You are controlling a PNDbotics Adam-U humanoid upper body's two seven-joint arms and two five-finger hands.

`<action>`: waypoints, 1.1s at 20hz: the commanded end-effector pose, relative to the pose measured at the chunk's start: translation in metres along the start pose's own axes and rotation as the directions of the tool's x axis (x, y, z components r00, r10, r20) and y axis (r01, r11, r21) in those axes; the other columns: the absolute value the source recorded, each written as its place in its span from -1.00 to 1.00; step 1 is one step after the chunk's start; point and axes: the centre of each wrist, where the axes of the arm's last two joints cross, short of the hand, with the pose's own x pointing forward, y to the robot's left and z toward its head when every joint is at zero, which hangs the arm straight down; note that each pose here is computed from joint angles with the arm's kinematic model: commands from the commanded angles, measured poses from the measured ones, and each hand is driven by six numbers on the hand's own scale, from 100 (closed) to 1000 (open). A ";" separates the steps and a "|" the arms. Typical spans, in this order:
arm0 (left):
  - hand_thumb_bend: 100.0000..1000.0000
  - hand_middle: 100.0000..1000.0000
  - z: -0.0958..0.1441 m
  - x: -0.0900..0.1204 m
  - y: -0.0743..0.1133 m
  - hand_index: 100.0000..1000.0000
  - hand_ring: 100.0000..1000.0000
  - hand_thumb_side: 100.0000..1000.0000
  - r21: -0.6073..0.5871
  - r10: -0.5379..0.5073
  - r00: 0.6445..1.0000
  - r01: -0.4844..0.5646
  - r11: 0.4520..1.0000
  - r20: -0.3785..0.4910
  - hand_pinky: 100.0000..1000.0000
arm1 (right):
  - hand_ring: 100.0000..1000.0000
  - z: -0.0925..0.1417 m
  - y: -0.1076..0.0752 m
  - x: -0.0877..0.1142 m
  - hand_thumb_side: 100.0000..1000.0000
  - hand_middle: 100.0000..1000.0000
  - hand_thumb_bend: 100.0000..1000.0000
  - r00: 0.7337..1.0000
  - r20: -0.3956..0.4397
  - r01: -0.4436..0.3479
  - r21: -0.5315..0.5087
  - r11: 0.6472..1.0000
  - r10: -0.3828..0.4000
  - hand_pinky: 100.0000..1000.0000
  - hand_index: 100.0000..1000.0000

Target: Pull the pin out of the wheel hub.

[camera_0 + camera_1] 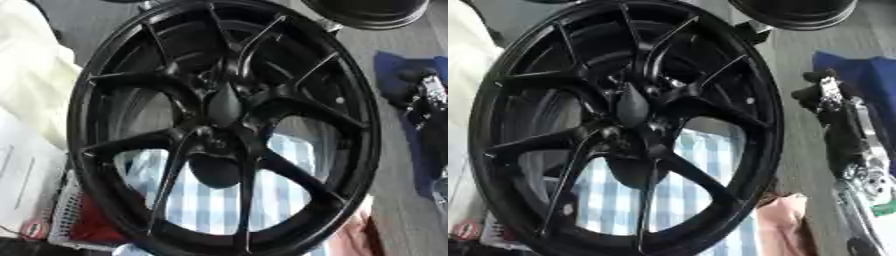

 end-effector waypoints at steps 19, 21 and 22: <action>-1.00 0.22 0.059 -0.028 -0.039 0.45 0.25 0.60 0.246 0.058 0.995 -0.076 0.966 0.079 0.27 | 0.38 -0.003 0.000 0.011 0.31 -0.08 -1.00 0.999 0.046 0.028 0.012 1.000 -0.029 0.69 0.40; -1.00 0.22 0.053 -0.019 -0.049 0.45 0.24 0.61 0.273 0.111 0.984 -0.145 0.951 0.138 0.26 | 0.38 -0.003 -0.001 0.011 0.29 -0.08 -1.00 0.998 0.050 0.027 0.011 1.000 -0.028 0.69 0.40; -1.00 0.22 0.051 -0.016 -0.055 0.45 0.24 0.60 0.283 0.143 0.977 -0.184 0.941 0.159 0.26 | 0.38 -0.004 -0.001 0.012 0.28 -0.08 -1.00 0.998 0.055 0.025 0.011 1.000 -0.026 0.70 0.40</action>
